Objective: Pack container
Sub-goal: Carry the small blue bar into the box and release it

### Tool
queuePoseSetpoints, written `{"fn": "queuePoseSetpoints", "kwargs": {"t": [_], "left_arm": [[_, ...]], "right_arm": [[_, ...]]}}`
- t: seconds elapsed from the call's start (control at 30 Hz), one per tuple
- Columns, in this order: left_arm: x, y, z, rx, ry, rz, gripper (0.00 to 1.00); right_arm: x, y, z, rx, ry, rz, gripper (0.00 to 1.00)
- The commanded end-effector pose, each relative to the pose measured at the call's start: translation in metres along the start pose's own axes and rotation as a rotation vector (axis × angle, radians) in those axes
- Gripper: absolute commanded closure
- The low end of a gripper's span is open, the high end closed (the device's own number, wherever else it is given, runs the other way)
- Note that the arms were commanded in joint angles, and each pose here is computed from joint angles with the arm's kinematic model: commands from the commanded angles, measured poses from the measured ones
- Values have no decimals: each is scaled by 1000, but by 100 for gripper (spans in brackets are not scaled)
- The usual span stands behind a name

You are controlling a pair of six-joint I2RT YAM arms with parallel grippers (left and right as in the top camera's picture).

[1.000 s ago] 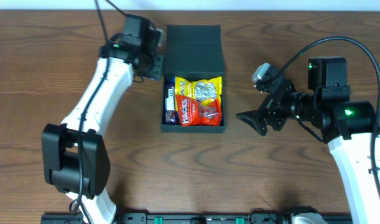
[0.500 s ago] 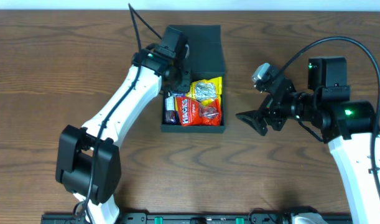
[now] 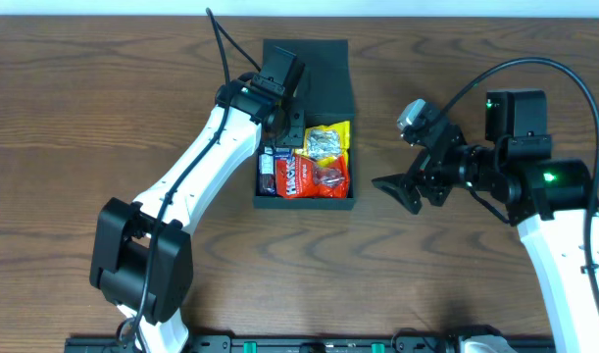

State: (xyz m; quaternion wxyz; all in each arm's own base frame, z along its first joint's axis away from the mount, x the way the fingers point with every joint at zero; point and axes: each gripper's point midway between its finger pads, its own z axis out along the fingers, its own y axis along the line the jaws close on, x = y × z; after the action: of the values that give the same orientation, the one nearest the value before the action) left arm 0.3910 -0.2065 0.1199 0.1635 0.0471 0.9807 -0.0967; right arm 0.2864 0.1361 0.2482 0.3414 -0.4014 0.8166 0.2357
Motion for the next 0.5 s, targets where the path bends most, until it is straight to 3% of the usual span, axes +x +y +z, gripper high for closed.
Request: {"fn": "queuePoseSetpoints", "kwargs": {"t": [0.0,0.23,0.33,0.43,0.47], "left_arm": [[-15,-2,-10,-3,-46,5,51],[-59,32,-44,-88,-199,-60,53],[-71,52,-49,-111,-229,-37,65],[-85,74,-53,-131,-267,-23,94],[-88,80,-54,-136,-277,-29,94]], "right_arm": [[-3,3,-5,-4,-20,2,1],[-3,3,-5,-4,-20,2,1],[-3,3,-5,-4,-20,2,1],[-3,3,-5,-4,-20,2,1],[-3,3,-5,-4,-20,1,1]]}}
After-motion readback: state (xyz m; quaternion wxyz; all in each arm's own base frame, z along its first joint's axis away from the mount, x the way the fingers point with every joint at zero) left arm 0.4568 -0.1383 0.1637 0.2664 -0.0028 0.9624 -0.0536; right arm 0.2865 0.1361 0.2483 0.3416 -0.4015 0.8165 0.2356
